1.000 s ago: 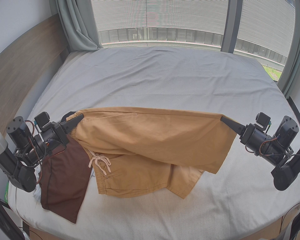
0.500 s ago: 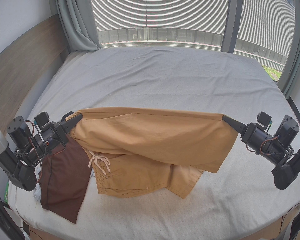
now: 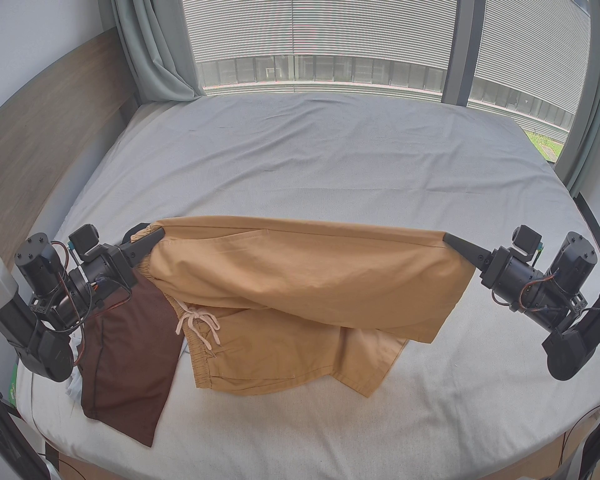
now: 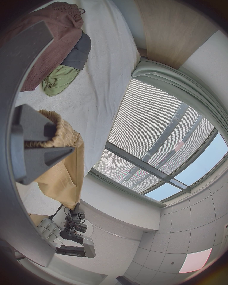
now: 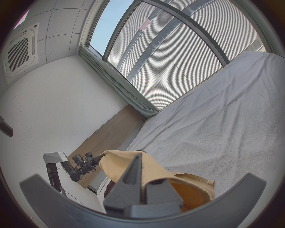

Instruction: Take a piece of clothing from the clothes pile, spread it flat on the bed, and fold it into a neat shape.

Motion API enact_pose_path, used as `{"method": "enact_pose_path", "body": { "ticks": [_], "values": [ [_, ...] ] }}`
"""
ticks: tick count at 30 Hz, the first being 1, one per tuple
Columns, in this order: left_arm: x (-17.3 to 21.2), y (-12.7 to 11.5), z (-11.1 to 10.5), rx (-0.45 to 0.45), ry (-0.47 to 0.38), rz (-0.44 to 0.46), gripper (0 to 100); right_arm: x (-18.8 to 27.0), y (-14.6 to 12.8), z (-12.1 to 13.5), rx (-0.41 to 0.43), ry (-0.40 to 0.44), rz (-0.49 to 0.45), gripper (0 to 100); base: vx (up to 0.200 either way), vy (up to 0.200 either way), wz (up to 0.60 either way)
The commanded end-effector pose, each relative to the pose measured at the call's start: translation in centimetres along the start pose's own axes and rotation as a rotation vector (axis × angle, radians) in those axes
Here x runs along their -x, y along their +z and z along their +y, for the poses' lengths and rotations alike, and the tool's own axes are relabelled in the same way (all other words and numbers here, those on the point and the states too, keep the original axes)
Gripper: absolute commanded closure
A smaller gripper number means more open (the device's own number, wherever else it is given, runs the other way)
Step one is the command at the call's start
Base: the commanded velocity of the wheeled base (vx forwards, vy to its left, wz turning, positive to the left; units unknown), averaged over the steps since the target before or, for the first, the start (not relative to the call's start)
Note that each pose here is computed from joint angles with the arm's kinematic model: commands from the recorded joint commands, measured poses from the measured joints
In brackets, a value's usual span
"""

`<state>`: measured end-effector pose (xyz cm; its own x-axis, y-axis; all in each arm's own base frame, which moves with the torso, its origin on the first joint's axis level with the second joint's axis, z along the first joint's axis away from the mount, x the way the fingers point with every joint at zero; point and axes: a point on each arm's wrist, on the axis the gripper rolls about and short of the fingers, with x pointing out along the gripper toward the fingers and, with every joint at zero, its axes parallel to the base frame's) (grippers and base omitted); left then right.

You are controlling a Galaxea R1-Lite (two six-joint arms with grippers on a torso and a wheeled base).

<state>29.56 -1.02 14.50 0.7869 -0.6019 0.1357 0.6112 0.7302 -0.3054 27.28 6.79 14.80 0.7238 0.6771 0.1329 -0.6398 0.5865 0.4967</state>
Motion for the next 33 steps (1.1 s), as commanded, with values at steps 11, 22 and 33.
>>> {"method": "enact_pose_path", "body": {
  "ticks": [11,22,33],
  "values": [
    [0.0,-0.6,0.6,0.018,0.019,0.016,100,-0.6,0.3,0.2,0.014,0.017,-0.014,100,0.000,0.000,0.00],
    [-1.3,-0.9,1.6,0.011,0.041,-0.003,100,-3.1,0.3,-2.8,0.017,-0.006,-0.028,100,0.000,0.000,0.00],
    [-3.1,-1.8,3.5,0.025,0.084,-0.019,100,-4.9,0.7,-4.6,0.034,-0.003,-0.056,100,0.000,0.000,0.00]
  ]
}}
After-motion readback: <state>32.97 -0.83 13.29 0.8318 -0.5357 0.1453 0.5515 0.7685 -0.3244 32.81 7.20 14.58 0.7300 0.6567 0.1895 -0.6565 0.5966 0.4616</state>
